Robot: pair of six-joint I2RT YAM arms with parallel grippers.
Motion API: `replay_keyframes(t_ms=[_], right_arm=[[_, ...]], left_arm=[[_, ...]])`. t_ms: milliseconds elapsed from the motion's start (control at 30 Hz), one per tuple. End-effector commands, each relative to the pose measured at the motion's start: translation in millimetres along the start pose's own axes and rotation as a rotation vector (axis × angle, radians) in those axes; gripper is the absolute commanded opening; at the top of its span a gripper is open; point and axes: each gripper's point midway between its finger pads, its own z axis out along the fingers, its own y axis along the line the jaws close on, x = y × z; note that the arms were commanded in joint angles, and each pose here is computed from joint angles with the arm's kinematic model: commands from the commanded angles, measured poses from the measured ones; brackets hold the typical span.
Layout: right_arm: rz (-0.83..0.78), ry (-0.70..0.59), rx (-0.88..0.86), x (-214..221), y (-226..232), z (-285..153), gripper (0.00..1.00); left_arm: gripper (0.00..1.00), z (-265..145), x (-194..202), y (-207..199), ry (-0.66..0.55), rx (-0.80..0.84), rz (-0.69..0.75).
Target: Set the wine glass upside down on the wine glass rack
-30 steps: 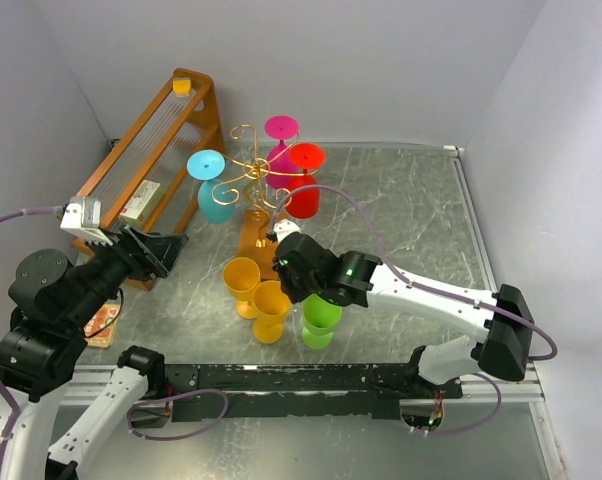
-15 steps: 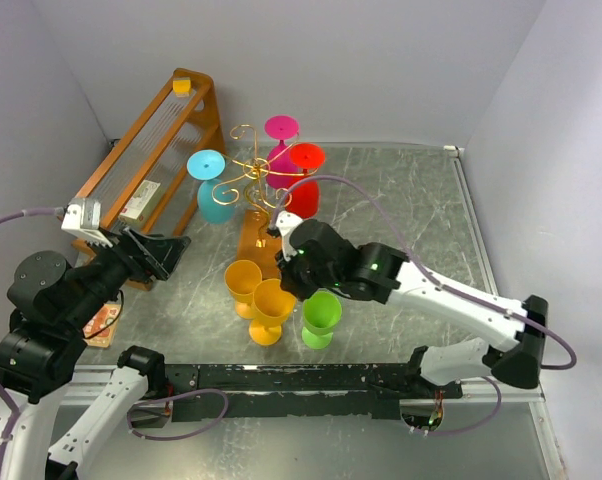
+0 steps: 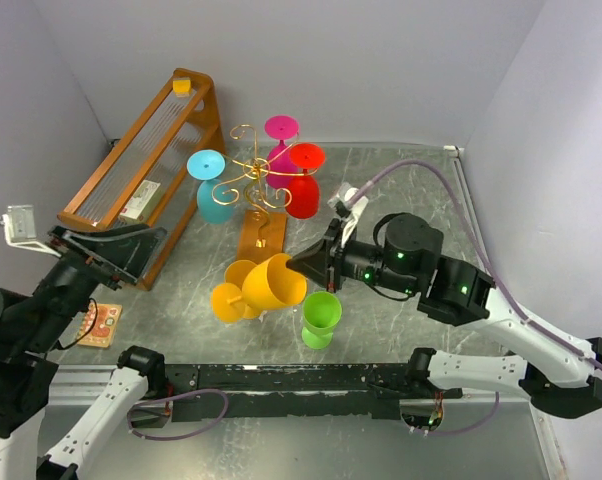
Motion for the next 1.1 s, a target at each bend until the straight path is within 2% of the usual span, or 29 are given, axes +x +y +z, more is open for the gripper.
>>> replay_keyframes(t_ms=[0, 67, 133, 267, 433, 600, 800, 900, 1067], right_arm=[[-0.026, -0.241, -0.048, -62, 16, -15, 0.0], [-0.034, -0.311, -0.041, -77, 16, -21, 0.0], [-0.026, -0.369, -0.01, -92, 12, -26, 0.0], [0.013, -0.496, 0.058, -121, 3, -34, 0.0], [0.057, -0.659, 0.167, -147, -18, -40, 0.0], [0.08, -0.792, 0.275, -165, -39, -36, 0.0], [0.08, -0.887, 0.322, -178, -48, -23, 0.0], [0.068, -0.896, 0.33, -181, -49, -15, 0.0], [0.047, -0.906, 0.291, -181, -45, 3, 0.0]], left_arm=[[0.85, 2, -47, -39, -0.161, 0.113, -0.092], [0.85, 3, -75, -53, -0.268, 0.159, -0.152], [0.85, 5, -90, -69, -0.307, 0.229, -0.182], [0.86, 15, -95, -81, -0.298, 0.292, -0.22], [0.91, 34, -84, -73, -0.267, 0.315, -0.251], [0.92, 54, -66, -63, -0.204, 0.323, -0.26], [0.91, 71, -54, -47, -0.191, 0.312, -0.329], [0.91, 86, -52, -41, -0.191, 0.325, -0.374], [0.91, 113, -52, -46, -0.133, 0.34, -0.364]])
